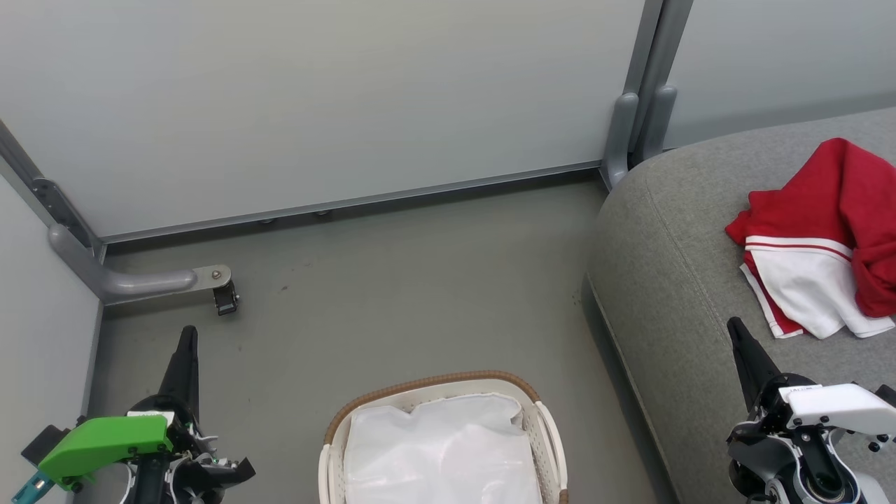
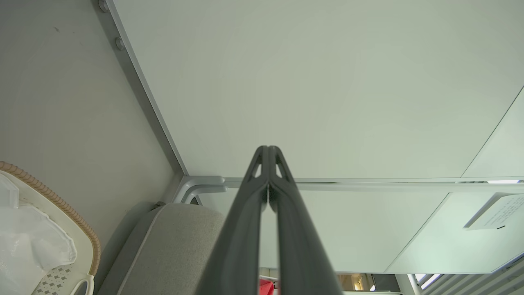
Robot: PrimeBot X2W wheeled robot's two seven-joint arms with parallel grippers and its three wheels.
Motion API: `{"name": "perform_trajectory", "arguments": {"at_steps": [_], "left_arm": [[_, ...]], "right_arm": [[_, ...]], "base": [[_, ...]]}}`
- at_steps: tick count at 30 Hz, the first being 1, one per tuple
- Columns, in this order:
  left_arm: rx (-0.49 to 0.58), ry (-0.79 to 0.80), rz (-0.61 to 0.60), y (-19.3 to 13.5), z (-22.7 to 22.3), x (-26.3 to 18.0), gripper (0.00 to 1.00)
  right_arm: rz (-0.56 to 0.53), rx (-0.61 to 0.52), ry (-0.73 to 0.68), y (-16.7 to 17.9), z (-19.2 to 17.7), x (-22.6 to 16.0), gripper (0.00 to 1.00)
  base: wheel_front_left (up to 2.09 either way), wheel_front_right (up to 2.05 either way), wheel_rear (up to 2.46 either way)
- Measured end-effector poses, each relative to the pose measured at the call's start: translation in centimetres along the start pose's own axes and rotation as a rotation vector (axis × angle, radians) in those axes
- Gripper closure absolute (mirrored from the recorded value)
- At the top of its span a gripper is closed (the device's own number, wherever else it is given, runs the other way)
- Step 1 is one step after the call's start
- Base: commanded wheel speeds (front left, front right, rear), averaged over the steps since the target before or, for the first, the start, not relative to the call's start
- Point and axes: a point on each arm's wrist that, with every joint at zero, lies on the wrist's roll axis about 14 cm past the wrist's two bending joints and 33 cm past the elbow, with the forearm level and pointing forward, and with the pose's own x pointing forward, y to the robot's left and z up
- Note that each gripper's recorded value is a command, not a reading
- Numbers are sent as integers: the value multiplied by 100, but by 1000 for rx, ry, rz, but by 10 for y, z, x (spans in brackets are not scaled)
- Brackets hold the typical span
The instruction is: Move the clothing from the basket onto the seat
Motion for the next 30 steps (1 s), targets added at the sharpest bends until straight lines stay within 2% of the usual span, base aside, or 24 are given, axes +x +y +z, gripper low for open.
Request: {"name": "perform_trajectory", "arguments": {"at_steps": [30], "left_arm": [[0,0,0,0,0,0,100]], "right_arm": [[0,0,0,0,0,0,100]], "base": [[0,0,0]]}}
